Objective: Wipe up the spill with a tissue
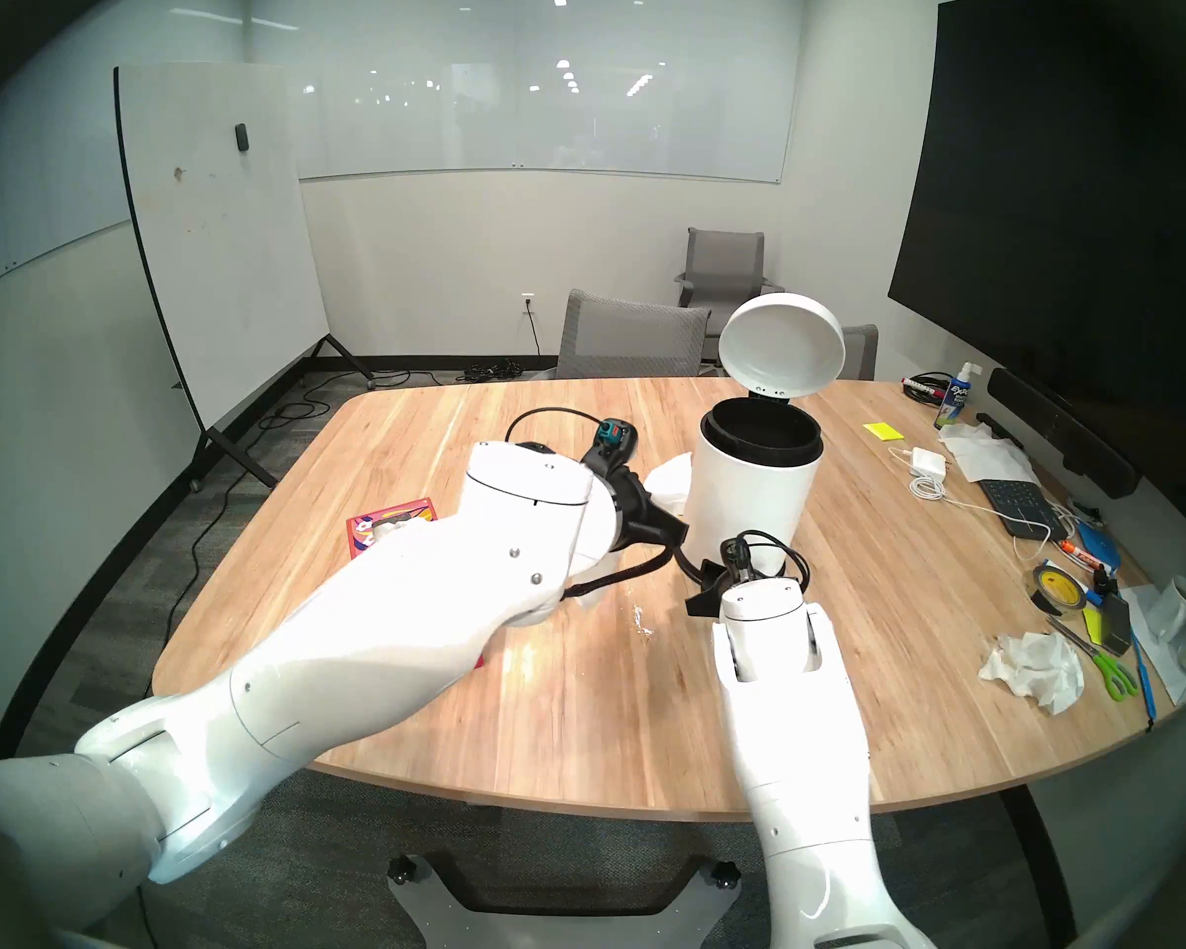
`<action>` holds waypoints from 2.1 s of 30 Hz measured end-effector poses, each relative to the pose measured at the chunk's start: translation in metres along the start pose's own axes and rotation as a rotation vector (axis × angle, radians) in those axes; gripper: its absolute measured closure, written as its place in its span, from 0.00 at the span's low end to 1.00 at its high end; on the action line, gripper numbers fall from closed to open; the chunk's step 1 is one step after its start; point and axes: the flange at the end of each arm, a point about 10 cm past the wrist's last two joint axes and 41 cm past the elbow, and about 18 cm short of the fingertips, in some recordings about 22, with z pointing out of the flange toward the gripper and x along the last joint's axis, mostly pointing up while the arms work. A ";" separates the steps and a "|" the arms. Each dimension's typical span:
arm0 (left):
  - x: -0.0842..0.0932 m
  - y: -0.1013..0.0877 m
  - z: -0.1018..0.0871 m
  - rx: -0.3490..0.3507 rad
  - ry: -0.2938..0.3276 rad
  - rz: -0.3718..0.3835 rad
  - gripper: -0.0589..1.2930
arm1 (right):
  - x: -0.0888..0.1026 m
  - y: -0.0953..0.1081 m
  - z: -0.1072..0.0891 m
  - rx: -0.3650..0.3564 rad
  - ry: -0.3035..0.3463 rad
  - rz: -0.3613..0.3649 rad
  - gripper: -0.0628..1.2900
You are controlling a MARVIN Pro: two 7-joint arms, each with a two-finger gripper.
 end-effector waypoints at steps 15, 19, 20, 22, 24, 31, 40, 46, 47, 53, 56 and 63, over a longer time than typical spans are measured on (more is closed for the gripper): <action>0.066 0.015 0.014 -0.010 0.062 0.015 0.97 | 0.000 0.000 0.000 0.000 0.001 0.000 0.97; 0.078 0.018 0.022 -0.004 0.055 0.025 0.97 | 0.000 0.000 0.000 0.000 0.001 0.000 0.97; 0.081 0.019 0.025 -0.003 0.051 0.029 0.97 | 0.000 0.000 0.000 0.000 0.001 0.000 0.97; 0.085 0.020 0.029 -0.003 0.046 0.033 0.97 | 0.000 0.000 0.000 0.000 0.001 0.000 0.97; 0.090 0.021 0.034 -0.001 0.040 0.041 0.97 | 0.000 0.000 0.000 0.000 0.001 0.000 0.97; 0.105 0.023 0.044 0.000 0.031 0.057 0.97 | 0.000 0.000 0.000 0.000 0.001 0.000 0.97; 0.126 0.032 0.055 -0.010 0.038 0.067 0.97 | 0.000 0.000 0.000 0.000 0.002 -0.001 0.97; 0.141 0.038 0.059 -0.017 0.051 0.071 0.97 | 0.000 0.000 0.000 0.000 0.002 -0.001 0.97; 0.142 0.039 0.059 -0.018 0.052 0.071 0.97 | 0.000 0.000 0.000 0.000 0.002 -0.001 0.97; 0.152 0.048 0.064 -0.029 0.064 0.080 0.97 | 0.000 0.000 0.000 0.000 0.002 -0.001 0.97; 0.154 0.055 0.070 -0.040 0.068 0.087 0.97 | 0.000 0.000 0.000 0.000 0.002 -0.001 0.97; 0.154 0.063 0.079 -0.057 0.079 0.099 0.97 | 0.000 0.000 0.000 0.000 0.002 -0.001 0.97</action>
